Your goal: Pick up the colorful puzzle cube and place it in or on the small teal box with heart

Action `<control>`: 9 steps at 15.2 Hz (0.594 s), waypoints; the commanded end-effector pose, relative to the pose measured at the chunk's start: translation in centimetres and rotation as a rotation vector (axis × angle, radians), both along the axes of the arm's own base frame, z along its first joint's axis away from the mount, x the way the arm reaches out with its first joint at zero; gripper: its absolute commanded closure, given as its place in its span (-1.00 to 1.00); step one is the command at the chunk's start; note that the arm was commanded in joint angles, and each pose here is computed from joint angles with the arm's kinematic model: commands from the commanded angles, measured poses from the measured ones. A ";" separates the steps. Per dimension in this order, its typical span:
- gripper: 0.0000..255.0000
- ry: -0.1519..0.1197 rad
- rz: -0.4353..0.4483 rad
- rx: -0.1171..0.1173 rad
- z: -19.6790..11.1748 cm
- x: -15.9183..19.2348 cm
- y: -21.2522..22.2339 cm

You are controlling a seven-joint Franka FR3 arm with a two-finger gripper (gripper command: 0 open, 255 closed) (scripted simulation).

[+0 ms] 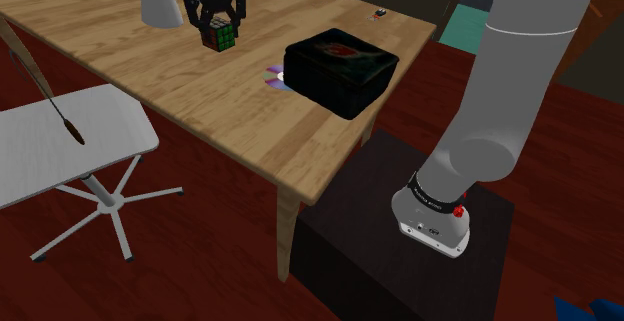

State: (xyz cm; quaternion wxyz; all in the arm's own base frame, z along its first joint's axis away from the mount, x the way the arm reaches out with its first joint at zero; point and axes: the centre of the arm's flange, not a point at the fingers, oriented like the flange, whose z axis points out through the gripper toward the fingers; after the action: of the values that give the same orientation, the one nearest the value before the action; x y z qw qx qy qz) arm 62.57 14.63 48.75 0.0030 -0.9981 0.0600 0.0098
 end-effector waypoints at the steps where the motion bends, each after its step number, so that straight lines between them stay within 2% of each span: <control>1: 1.00 0.000 0.000 0.000 0.0 0.0 0.0; 6: 1.00 0.000 0.000 0.000 0.0 0.0 0.0; 9: 1.00 0.000 0.000 0.000 1.6 0.0 0.0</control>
State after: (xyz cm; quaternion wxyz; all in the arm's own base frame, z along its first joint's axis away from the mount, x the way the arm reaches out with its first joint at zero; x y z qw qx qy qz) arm 62.51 14.63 49.82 0.0030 -0.9981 0.0600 0.0097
